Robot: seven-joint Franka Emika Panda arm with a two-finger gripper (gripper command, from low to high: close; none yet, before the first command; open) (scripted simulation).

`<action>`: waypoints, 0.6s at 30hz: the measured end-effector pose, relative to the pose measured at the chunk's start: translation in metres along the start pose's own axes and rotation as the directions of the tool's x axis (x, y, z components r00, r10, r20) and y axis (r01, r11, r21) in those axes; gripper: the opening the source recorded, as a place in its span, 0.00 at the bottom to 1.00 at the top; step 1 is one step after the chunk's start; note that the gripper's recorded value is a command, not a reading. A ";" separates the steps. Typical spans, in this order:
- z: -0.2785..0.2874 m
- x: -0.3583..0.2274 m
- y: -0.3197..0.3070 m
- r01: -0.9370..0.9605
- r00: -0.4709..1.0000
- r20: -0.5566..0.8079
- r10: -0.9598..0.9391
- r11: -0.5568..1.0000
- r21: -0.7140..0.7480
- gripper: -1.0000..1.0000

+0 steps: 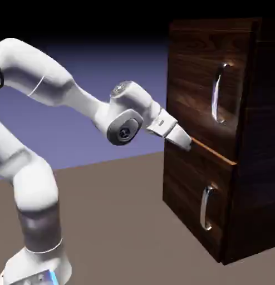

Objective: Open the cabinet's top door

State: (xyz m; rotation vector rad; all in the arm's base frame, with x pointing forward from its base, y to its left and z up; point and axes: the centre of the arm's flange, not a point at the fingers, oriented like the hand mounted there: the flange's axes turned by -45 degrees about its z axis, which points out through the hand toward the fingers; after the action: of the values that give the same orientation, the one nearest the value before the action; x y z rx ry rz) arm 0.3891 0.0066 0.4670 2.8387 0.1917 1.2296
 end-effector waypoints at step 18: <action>-0.091 0.060 0.004 0.856 0.426 -0.123 -0.896 0.444 -0.267 0.50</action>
State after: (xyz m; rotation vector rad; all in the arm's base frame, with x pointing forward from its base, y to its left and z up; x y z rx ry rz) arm 0.3636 0.0092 0.5727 1.8300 1.3307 1.1754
